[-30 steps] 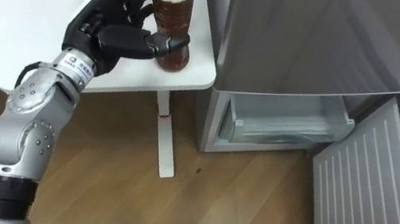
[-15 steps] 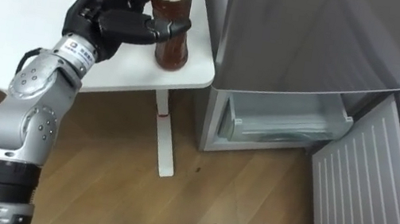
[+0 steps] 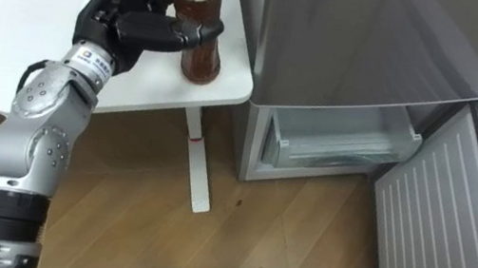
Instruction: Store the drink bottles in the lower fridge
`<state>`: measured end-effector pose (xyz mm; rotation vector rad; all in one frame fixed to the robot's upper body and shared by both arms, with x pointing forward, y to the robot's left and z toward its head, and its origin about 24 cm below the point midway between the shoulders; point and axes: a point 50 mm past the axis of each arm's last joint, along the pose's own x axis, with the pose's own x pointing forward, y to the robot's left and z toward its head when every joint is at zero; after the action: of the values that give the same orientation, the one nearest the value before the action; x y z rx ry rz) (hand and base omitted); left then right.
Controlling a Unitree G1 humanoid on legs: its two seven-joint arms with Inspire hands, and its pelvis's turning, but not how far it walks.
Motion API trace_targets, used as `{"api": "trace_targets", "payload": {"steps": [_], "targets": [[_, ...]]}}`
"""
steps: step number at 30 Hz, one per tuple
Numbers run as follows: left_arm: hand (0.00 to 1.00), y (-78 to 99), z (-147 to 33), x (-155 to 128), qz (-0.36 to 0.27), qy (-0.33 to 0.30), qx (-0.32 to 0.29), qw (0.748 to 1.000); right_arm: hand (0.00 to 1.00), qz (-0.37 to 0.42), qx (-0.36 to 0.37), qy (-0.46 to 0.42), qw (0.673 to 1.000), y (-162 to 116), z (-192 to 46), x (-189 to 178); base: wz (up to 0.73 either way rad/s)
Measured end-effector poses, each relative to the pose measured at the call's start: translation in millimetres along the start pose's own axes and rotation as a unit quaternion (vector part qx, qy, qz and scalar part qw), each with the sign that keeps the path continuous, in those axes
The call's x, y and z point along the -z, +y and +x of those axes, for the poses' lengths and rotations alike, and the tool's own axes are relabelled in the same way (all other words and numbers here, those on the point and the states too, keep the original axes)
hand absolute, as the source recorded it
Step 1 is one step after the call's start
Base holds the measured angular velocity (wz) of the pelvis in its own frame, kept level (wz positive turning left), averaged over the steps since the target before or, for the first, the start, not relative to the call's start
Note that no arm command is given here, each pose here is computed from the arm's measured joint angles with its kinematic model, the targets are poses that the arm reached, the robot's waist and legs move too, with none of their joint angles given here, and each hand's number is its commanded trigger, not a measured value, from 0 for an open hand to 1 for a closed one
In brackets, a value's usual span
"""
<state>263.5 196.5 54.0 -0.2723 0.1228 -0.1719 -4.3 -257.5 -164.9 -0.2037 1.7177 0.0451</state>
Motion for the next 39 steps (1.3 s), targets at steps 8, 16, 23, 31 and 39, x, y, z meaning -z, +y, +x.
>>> {"api": "trace_targets", "payload": {"steps": [8, 16, 23, 31, 39], "targets": [[0.0, 1.4, 6.1, 0, -0.001, 0.003, -0.002, 1.0, 0.0, -0.001, -0.001, 0.001, 1.0, 1, 0, 1, -0.04], [0.0, 4.4, 19.7, -1, -0.004, 0.009, -0.01, 1.0, 0.0, 0.0, -0.008, 0.004, 1.0, 2, 0, 2, 0.0], [0.0, 5.4, 20.8, -1, 0.001, 0.013, -0.012, 1.0, 0.0, 0.001, -0.023, 0.007, 1.0, 4, 1, 4, 0.0], [0.0, 3.0, 26.0, -8, 0.018, 0.003, -0.009, 1.0, 0.0, 0.001, -0.028, 0.008, 1.0, 4, 1, 4, -0.01], [1.0, 5.8, 25.5, -8, 0.023, 0.006, -0.011, 1.0, 0.0, 0.007, -0.024, 0.007, 1.0, 3, 0, 4, -0.02]]}}
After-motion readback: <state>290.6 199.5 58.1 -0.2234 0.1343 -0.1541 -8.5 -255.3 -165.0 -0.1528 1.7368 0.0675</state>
